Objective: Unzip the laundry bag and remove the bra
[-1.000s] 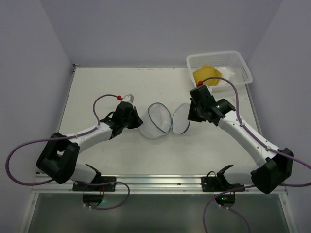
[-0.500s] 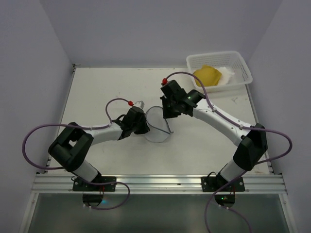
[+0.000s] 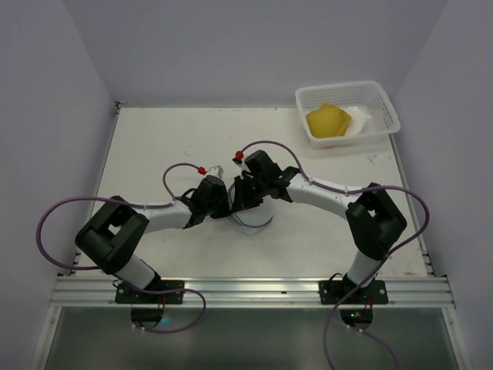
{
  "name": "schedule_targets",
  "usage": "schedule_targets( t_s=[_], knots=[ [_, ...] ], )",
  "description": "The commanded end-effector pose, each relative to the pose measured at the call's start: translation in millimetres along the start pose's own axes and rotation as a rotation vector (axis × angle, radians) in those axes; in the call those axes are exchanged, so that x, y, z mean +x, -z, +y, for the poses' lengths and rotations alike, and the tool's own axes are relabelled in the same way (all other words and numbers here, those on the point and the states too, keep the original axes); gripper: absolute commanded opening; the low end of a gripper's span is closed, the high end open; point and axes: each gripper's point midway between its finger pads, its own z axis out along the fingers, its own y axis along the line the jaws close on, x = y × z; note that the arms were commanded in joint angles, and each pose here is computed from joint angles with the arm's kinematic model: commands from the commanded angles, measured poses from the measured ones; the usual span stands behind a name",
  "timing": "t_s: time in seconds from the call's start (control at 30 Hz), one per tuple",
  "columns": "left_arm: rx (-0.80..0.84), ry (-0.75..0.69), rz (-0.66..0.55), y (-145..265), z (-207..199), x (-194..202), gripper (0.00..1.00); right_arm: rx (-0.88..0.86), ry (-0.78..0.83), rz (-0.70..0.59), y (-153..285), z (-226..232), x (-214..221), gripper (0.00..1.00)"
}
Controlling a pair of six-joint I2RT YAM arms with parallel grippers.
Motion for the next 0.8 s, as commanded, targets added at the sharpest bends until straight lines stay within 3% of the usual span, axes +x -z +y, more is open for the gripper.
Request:
schedule_targets(
  t_s=[0.0,0.23,0.47,0.57,0.7,0.77],
  knots=[
    [-0.018,0.025,-0.044,4,7,-1,0.0,-0.238,0.049,-0.063,-13,37,-16,0.0],
    [-0.098,0.02,-0.048,13,31,7,0.0,-0.286,0.009,-0.003,-54,15,14,0.0],
    [-0.162,0.032,-0.06,30,55,10,0.01,-0.321,0.01,0.008,-65,7,19,0.0],
    [-0.189,0.034,-0.06,42,63,12,0.12,-0.317,0.007,0.03,-72,4,22,0.0],
    [-0.187,0.039,-0.101,59,65,4,0.39,-0.302,-0.012,0.072,-86,-5,31,0.0],
    [-0.196,0.042,-0.131,71,66,-2,0.43,-0.299,-0.016,0.083,-89,-8,34,0.0]
  ],
)
